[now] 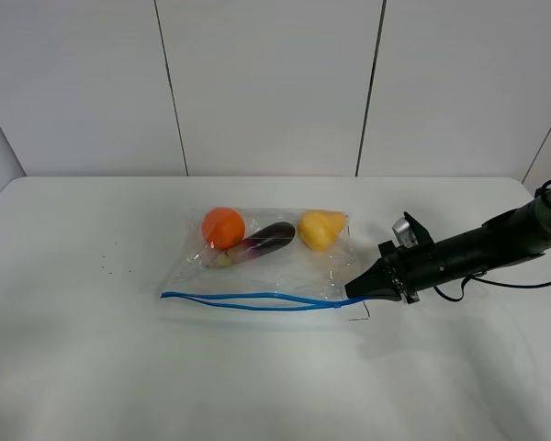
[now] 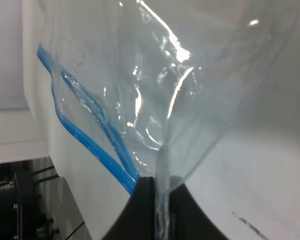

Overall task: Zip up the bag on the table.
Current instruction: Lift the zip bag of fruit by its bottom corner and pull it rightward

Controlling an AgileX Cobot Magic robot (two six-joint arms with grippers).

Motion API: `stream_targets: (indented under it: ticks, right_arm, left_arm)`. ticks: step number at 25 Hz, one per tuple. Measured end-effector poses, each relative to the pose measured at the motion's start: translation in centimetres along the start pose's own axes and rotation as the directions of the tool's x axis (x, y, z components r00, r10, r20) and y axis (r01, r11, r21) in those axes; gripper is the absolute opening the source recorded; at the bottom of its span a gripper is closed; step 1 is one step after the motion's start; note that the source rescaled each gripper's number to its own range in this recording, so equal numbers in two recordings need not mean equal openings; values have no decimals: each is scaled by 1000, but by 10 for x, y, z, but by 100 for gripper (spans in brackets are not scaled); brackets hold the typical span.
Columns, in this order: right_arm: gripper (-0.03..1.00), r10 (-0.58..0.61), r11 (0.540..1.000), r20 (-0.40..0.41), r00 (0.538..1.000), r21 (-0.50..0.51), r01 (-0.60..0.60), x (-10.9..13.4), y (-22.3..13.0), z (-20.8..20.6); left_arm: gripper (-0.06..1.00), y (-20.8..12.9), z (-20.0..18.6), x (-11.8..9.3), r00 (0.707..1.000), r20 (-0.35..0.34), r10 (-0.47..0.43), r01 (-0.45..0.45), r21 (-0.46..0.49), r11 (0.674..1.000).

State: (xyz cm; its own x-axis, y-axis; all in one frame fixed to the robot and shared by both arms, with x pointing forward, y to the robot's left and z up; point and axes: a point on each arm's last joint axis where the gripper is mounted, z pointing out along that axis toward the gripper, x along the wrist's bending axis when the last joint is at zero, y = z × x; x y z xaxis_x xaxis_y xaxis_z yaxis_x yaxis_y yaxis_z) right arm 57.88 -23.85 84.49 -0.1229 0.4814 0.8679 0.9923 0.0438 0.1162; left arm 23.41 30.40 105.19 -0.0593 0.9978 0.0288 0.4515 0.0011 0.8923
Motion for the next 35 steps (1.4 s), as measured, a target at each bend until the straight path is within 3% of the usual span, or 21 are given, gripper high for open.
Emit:
stream_targets:
  ticks: [19, 35]
  right_arm:
    - [0, 71, 997, -64, 995, -4, -71, 7, 1, -1]
    - [0, 146, 980, -114, 983, -116, -160, 45, 15, -22]
  left_arm:
    - [87, 0, 0, 0, 1000, 0, 0, 0, 0, 1000]
    - [87, 0, 0, 0, 1000, 0, 0, 0, 0, 1000]
